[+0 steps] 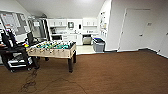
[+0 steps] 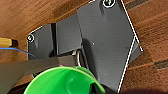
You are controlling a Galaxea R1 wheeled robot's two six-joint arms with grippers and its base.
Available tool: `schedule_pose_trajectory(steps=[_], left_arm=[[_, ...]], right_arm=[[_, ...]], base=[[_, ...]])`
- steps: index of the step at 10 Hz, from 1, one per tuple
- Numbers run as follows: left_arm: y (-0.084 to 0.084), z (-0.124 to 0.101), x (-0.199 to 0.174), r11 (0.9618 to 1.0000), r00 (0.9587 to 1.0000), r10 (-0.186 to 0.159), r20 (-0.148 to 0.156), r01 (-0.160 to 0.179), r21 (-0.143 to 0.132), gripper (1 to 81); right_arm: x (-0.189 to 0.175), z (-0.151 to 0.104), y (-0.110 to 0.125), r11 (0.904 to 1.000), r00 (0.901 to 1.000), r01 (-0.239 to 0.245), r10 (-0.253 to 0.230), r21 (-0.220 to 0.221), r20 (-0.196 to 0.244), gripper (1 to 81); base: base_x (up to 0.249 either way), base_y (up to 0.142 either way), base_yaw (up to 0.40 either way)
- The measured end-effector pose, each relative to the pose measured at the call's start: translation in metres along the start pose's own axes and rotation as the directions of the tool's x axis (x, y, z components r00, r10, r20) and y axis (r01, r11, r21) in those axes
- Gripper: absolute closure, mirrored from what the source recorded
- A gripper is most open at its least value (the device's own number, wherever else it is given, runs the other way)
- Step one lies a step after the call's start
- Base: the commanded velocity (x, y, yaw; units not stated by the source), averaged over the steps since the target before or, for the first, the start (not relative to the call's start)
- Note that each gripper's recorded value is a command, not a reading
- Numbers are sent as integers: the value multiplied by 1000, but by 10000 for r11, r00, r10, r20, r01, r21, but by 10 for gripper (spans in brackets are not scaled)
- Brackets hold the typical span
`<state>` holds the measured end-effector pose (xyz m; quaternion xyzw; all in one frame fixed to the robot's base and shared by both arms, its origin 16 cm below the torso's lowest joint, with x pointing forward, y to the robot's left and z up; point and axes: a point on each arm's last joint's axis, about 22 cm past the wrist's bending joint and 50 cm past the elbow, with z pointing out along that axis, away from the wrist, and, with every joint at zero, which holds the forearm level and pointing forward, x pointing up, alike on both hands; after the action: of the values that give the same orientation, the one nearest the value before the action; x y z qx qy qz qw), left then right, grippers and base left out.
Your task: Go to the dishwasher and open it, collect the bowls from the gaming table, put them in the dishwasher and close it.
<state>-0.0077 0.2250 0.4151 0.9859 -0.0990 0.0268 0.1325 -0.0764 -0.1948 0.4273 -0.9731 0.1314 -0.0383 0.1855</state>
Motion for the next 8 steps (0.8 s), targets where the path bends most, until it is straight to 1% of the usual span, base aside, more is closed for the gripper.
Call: schedule_pose_trajectory(steps=[2,4,5,6,7,8], left_arm=[[1,0,-4,10000,10000,-17,39,17,-11,811],[2,-1,-14,10000,9999,-43,147,44,-15,811],[-1,-1,-9,10000,9999,-32,109,32,18,811],[-2,0,2,10000,10000,-6,-18,6,23,811],[-3,0,13,10000,9997,23,-232,-22,34,811],[-2,0,10,10000,9998,15,-185,-15,17,811]], right_arm=[[-2,0,1,10000,10000,-1,1,-15,21,811],[-16,-2,5,9999,9998,-37,39,-98,219,811],[-9,0,1,10000,9999,-19,20,-55,160,811],[9,1,-1,10000,10000,43,-43,-3,-72,811],[16,1,-2,10000,9998,72,-71,27,-212,811],[4,0,-1,10000,10000,39,-39,2,-66,811]], base=[[93,0,0],[181,0,0],[190,0,0],[191,0,0],[191,0,0],[188,0,0]])
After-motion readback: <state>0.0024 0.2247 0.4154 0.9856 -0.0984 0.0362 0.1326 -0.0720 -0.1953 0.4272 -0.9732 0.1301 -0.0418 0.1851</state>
